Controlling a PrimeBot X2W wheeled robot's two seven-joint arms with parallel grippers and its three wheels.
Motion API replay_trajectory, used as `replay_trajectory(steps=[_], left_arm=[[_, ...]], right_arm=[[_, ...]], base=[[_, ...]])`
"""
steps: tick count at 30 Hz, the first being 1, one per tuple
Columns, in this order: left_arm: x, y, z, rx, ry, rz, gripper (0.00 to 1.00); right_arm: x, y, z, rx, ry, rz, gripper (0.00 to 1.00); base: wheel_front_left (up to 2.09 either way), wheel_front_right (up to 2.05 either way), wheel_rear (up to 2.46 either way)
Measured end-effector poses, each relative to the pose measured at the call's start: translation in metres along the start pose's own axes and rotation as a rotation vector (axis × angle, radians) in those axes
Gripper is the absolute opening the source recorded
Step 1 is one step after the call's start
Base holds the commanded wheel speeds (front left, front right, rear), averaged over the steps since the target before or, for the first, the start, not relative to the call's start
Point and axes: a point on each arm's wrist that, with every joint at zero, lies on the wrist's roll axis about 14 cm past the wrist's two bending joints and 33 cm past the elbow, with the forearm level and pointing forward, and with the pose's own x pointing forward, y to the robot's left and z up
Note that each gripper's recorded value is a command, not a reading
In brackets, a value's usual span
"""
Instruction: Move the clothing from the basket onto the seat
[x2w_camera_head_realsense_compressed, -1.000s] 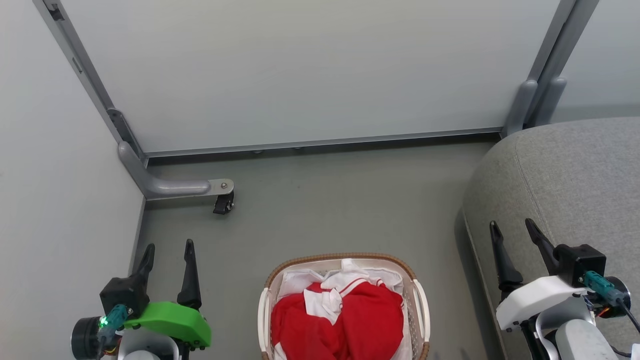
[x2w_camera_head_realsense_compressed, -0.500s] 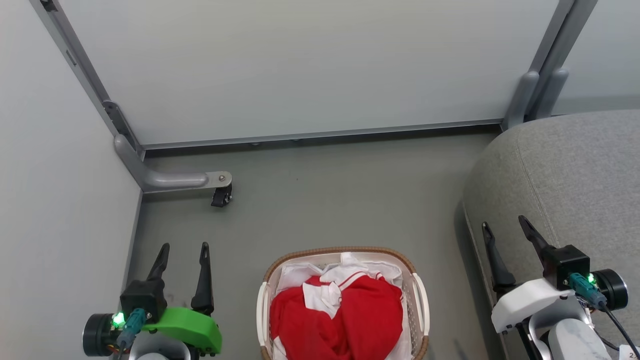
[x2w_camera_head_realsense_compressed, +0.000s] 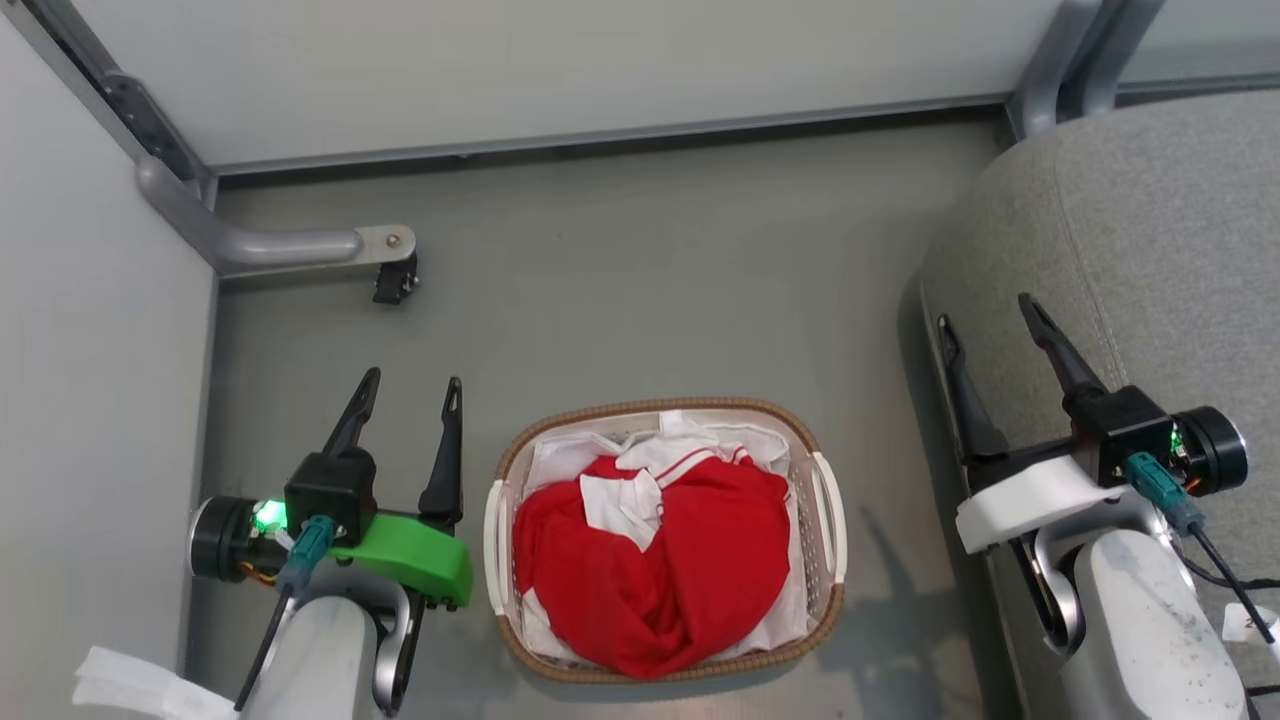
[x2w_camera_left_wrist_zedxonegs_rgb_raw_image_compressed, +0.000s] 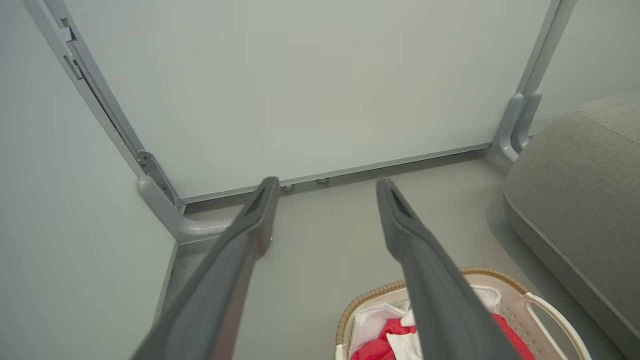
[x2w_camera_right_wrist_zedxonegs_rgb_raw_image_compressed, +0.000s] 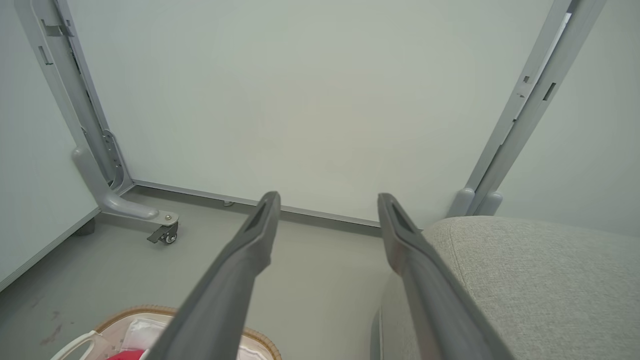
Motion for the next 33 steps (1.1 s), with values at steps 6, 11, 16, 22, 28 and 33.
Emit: replay_trajectory(steps=[6, 11, 16, 22, 28, 33], left_arm=[[0.032, -0.013, -0.026, -0.015, 0.057, -0.063, 1.0], [0.059, -0.033, -0.047, -0.026, 0.096, -0.138, 1.0], [0.079, -0.056, -0.076, -0.045, 0.149, -0.217, 1.0], [0.094, -0.084, -0.114, -0.094, 0.225, -0.307, 1.0], [0.098, -0.107, -0.164, -0.14, 0.338, -0.385, 1.0], [0.095, -0.123, -0.204, -0.179, 0.443, -0.43, 1.0]], right_arm=[[0.019, -0.006, -0.013, 0.003, 0.01, -0.009, 1.0], [0.034, -0.017, -0.024, 0.026, 0.01, -0.035, 1.0], [0.044, -0.025, -0.041, 0.041, 0.031, -0.052, 1.0], [0.054, -0.032, -0.061, 0.054, 0.053, -0.062, 1.0], [0.059, -0.042, -0.079, 0.056, 0.073, -0.081, 1.0], [0.059, -0.049, -0.095, 0.049, 0.103, -0.094, 1.0]], base=[[0.0, 0.0, 0.0], [0.0, 0.0, 0.0], [0.0, 0.0, 0.0], [0.0, 0.0, 0.0], [0.0, 0.0, 0.0], [0.0, 0.0, 0.0]])
